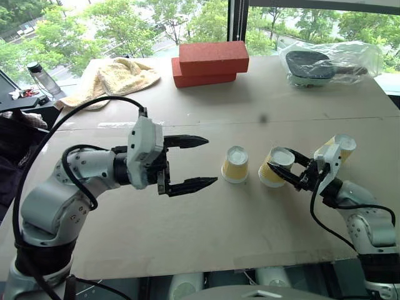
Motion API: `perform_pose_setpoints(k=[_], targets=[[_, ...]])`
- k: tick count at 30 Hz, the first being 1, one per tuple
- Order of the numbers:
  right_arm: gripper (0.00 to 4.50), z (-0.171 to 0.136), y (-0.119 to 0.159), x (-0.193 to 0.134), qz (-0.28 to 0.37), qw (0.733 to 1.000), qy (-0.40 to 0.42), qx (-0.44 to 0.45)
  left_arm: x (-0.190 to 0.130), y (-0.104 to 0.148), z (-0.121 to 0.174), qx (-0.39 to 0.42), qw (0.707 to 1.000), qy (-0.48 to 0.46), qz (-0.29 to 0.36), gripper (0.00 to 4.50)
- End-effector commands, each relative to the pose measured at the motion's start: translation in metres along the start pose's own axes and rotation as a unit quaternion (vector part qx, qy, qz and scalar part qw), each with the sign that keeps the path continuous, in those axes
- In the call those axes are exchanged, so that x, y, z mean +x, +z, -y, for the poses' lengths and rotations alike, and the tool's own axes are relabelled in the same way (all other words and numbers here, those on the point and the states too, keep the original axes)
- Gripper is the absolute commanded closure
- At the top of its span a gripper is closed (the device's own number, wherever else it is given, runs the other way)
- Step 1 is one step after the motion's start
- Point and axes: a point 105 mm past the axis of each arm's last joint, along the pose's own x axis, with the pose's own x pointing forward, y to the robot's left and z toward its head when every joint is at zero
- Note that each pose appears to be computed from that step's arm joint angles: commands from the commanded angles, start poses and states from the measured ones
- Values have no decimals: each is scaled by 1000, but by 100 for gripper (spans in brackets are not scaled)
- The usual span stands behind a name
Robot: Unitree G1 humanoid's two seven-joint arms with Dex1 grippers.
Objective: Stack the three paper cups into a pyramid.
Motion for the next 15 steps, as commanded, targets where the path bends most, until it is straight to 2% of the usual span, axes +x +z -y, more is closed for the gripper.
perform_pose_setpoints(k=[1,10,13,15], targets=[[235,-3,13,11,28,999,-7,-27,0,-1,2,23,1000,-16,-13,0],[235,4,3,18,14,999,-7,-49,1,-6,1,32,999,-20,-24,0],[86,3,5,16,23,999,4,-32,1,-6,1,30,999,-18,-20,0],[7,3,7,14,23,999,10,-41,2,-5,1,29,999,-17,-18,0]])
